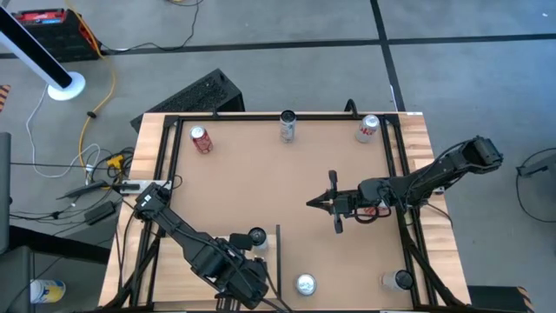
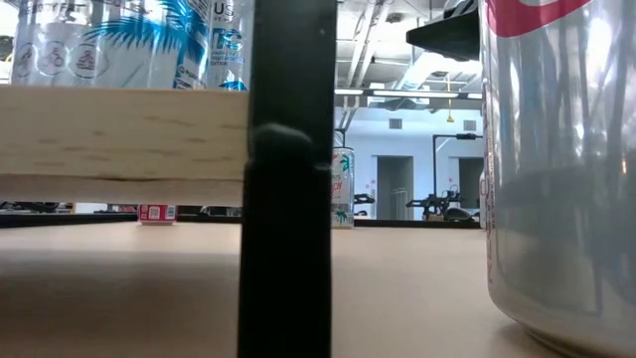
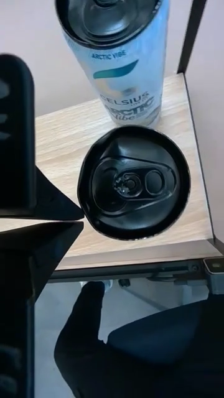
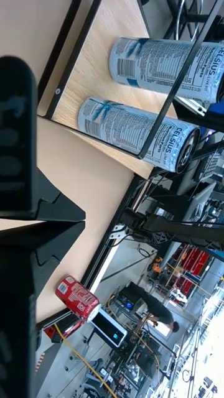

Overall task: Place canned beverage on shelf
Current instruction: Put the white and blue soda can on the shelf aligned with the other white and blue soda can, then put the top white and pink soda can on the shelf

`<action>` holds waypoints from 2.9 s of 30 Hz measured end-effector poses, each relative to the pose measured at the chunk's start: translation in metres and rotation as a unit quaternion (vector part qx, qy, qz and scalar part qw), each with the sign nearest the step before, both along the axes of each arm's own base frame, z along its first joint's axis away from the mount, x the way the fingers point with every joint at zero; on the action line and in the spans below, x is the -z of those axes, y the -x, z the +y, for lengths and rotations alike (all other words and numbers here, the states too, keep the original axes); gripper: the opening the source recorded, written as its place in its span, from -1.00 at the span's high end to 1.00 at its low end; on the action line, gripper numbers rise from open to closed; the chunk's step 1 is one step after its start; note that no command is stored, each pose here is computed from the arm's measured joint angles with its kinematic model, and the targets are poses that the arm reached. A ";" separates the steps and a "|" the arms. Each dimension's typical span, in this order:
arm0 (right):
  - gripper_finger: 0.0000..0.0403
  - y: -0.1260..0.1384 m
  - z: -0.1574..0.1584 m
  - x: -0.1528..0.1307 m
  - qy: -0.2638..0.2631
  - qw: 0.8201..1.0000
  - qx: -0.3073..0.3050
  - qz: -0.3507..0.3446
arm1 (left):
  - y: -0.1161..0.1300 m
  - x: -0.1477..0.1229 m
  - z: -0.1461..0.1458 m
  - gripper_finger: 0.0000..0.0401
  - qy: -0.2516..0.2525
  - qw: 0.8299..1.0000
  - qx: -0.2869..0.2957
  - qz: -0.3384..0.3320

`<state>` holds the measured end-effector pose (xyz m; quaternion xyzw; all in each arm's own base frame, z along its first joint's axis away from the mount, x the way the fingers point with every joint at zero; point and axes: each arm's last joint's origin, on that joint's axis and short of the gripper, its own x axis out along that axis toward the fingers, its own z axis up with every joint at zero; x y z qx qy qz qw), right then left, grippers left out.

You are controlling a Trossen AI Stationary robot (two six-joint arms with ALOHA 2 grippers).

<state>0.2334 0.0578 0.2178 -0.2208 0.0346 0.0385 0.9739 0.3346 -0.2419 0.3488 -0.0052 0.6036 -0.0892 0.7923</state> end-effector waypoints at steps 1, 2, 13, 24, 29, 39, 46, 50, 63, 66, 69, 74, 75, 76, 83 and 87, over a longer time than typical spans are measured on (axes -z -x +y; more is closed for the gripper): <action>0.85 0.000 0.000 0.000 0.000 1.000 0.000 0.000 | 0.000 0.000 0.000 1.00 0.000 1.000 0.001 -0.001; 0.85 0.000 0.000 0.000 0.000 1.000 0.000 0.000 | 0.000 0.000 0.000 1.00 0.000 1.000 0.001 -0.001; 0.85 0.000 0.000 0.000 0.000 1.000 0.000 0.000 | 0.000 0.000 0.000 1.00 0.008 1.000 0.008 0.007; 0.85 0.000 0.000 0.000 0.000 1.000 0.000 -0.001 | 0.009 -0.017 0.017 1.00 -0.013 0.999 0.031 -0.003; 0.85 0.000 0.000 -0.003 -0.004 1.000 0.000 -0.013 | 0.026 -0.048 0.037 1.00 -0.118 0.985 0.084 -0.096; 0.85 -0.004 -0.007 -0.004 -0.031 0.999 0.017 -0.028 | 0.144 -0.103 0.113 1.00 -0.297 0.901 -0.093 -0.301; 0.85 -0.023 -0.032 -0.037 -0.141 0.986 0.077 -0.047 | 0.218 -0.035 0.157 1.00 -0.282 0.815 -0.224 -0.455; 0.87 -0.050 -0.068 -0.064 -0.153 0.973 0.164 0.051 | 0.229 0.010 0.167 1.00 -0.259 0.789 -0.242 -0.501; 0.48 -0.097 -0.192 -0.111 -0.147 0.936 0.287 0.139 | 0.239 0.088 0.190 1.00 -0.166 0.769 -0.035 -0.616; 0.30 -0.091 -0.214 -0.122 -0.167 0.937 0.267 0.148 | 0.246 0.094 0.202 1.00 -0.177 0.731 -0.016 -0.659; 0.12 -0.084 -0.225 -0.125 -0.194 0.937 0.239 0.162 | 0.253 0.101 0.211 1.00 -0.170 0.712 -0.017 -0.681; -0.13 -0.075 -0.230 -0.128 -0.210 0.937 0.221 0.168 | 0.259 0.125 0.212 1.00 -0.056 0.697 0.012 -0.714; -0.16 -0.074 -0.230 -0.129 -0.210 0.938 0.221 0.168 | 0.257 0.131 0.209 1.00 -0.041 0.702 0.022 -0.711; -0.18 -0.075 -0.229 -0.129 -0.212 0.937 0.221 0.166 | 0.255 0.138 0.208 1.00 -0.030 0.708 0.033 -0.704; -0.21 -0.078 -0.222 -0.128 -0.260 0.925 0.222 0.165 | 0.246 0.167 0.202 1.00 -0.004 0.743 0.035 -0.669; -0.21 -0.080 -0.218 -0.127 -0.234 0.932 0.211 0.178 | 0.246 0.165 0.204 1.00 -0.008 0.739 0.009 -0.673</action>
